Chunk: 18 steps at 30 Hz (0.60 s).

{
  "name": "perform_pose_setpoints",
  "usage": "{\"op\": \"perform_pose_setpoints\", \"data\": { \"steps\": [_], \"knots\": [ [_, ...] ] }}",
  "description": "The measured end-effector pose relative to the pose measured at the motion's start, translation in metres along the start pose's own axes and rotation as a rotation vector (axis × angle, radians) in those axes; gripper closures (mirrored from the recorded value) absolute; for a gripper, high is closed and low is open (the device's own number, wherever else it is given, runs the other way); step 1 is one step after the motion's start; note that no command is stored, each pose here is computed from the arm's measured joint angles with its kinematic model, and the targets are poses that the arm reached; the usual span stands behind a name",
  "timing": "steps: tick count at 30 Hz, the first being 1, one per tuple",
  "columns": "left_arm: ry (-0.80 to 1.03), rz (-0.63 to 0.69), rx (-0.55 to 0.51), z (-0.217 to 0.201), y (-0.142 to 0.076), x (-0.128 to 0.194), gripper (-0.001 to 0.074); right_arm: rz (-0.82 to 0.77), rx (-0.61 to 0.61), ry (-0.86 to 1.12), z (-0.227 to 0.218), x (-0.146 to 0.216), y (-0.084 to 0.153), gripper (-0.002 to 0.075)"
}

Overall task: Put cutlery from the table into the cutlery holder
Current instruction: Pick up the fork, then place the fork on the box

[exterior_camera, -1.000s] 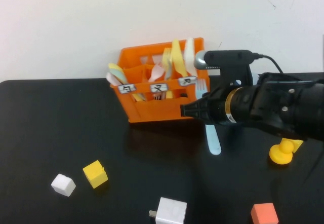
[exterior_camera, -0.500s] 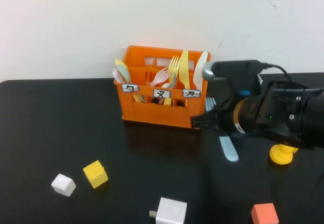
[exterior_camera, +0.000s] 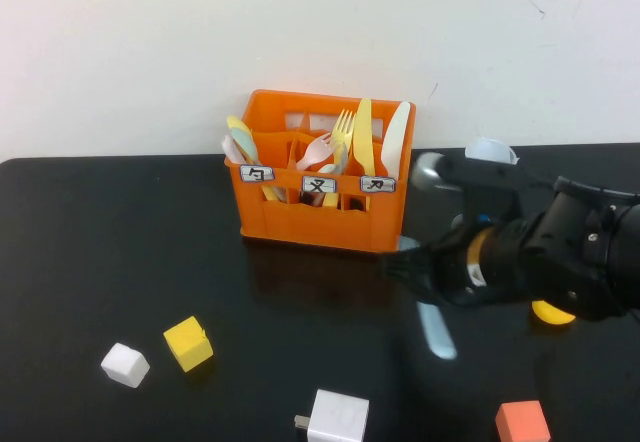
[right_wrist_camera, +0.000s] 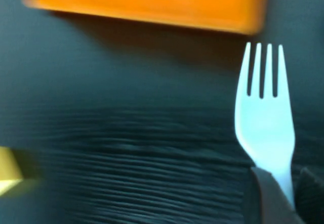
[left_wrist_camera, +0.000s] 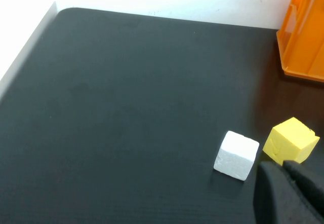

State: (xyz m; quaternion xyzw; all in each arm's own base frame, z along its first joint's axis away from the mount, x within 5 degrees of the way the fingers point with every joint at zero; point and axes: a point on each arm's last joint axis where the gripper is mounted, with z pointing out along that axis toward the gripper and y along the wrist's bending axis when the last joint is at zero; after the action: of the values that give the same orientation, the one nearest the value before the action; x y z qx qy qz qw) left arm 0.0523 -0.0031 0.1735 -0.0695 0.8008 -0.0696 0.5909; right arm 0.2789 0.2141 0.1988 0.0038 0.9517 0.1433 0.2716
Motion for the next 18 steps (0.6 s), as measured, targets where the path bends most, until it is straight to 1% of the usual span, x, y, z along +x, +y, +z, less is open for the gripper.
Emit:
{"op": "perform_pose_setpoints", "data": {
  "steps": [2, 7, 10, 13, 15, 18],
  "knots": [
    [0.0, 0.0, 0.0, 0.0, 0.0, 0.0, 0.0738, -0.053, -0.103, -0.044, -0.001, -0.004, 0.01, 0.0608],
    [0.0, 0.002, 0.0, 0.0, 0.0, 0.0, 0.0738, -0.256, -0.273, -0.202, -0.006, -0.011, 0.031, 0.0608],
    [0.0, 0.002, 0.0, 0.0, 0.0, 0.0, 0.0738, -0.43, -0.324, -0.356, -0.012, -0.014, 0.047, 0.0608],
    [0.0, 0.002, 0.0, 0.0, 0.0, 0.0, 0.0738, -0.562, -0.353, -0.574, -0.023, -0.022, 0.061, 0.0608],
    [0.0, 0.002, 0.0, 0.0, 0.0, 0.0, 0.0738, -0.586, -0.363, -0.759, -0.03, -0.031, 0.066, 0.0608],
    [0.0, 0.002, 0.0, 0.0, 0.0, 0.0, 0.0738, -0.538, -0.37, -0.999, -0.034, -0.042, 0.068, 0.0608]
  ]
}}
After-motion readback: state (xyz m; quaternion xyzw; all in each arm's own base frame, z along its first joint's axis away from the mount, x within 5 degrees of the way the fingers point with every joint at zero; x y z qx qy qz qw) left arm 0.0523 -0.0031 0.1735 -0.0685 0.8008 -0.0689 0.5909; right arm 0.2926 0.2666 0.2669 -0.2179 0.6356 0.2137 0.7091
